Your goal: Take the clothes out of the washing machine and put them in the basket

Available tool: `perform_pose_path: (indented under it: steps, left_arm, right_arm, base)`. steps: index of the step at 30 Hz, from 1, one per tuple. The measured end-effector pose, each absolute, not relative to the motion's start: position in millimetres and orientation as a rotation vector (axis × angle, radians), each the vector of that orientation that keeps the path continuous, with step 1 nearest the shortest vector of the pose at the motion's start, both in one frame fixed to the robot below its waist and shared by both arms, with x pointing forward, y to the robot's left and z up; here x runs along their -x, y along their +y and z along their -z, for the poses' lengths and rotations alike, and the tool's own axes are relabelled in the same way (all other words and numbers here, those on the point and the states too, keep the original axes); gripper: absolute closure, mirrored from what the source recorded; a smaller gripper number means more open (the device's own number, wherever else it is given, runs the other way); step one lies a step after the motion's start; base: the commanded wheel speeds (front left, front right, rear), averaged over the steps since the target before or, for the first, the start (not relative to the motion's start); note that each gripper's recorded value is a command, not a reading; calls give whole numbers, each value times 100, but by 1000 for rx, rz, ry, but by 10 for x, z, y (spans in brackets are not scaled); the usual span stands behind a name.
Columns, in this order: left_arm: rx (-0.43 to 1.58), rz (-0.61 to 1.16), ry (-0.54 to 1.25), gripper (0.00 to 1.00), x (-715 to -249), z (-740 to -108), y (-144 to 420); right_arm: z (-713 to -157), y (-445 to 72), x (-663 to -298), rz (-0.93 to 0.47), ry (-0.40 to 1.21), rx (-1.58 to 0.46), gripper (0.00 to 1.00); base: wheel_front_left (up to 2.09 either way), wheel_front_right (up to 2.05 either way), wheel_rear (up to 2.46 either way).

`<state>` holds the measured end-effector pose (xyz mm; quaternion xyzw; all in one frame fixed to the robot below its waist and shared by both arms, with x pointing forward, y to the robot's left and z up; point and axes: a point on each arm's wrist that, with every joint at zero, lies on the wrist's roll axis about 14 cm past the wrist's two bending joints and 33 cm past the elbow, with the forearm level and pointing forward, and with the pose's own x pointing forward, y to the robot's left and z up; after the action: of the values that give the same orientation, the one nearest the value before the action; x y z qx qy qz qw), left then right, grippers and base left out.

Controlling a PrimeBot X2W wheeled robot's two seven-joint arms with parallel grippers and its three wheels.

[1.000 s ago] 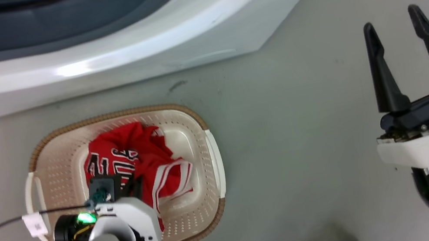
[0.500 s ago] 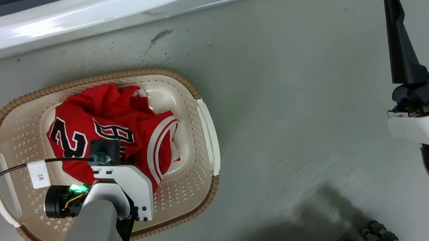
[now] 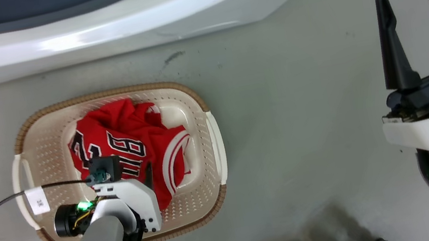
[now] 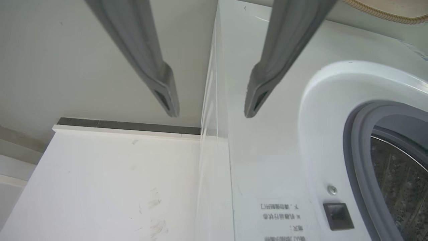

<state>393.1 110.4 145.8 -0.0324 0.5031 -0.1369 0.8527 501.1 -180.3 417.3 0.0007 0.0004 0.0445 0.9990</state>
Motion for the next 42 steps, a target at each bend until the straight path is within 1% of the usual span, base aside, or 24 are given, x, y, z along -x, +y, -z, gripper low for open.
perform_pose_path:
  steps: [2, 5, 7, 10, 14, 23, 34, 42]
  left_arm:
    - [75, 266, 1028, 0, -3950, -1559, 1136]
    - [93, 243, 894, 0, -4217, -1848, 1122]
    - [110, 227, 822, 0, -4289, -2034, 1128]
    - [107, 188, 763, 0, -4214, -2242, 1236]
    - [112, 148, 632, 0, -4305, -2636, 1310]
    - [117, 64, 387, 0, -4284, -3442, 1498]
    - [78, -9, 84, 0, -4242, -4439, 1716]
    - [36, -54, -51, 0, -4067, -4913, 1838]
  right_arm:
    - [-4230, -1782, -4977, -93, -5, -6, 0]
    - [-4339, -1745, -4931, -100, -21, -12, 0]
    - [-4426, -1714, -4902, -108, -37, -11, 0]
    - [-4531, -1667, -4822, -119, -49, -13, 0]
    - [-4691, -1618, -4729, -130, -75, -17, 0]
    - [-5012, -1486, -4507, -165, -131, -22, 0]
    - [-5257, -1413, -4247, -185, -175, -30, 0]
    - [-5354, -1463, -4047, -170, -189, -32, 0]
  base:
    - [0, 0, 0]
    - [0, 0, 0]
    - [0, 0, 0]
    - [0, 0, 0]
    - [0, 0, 0]
    - [0, 0, 0]
    - [0, 0, 0]
    - [0, 0, 0]
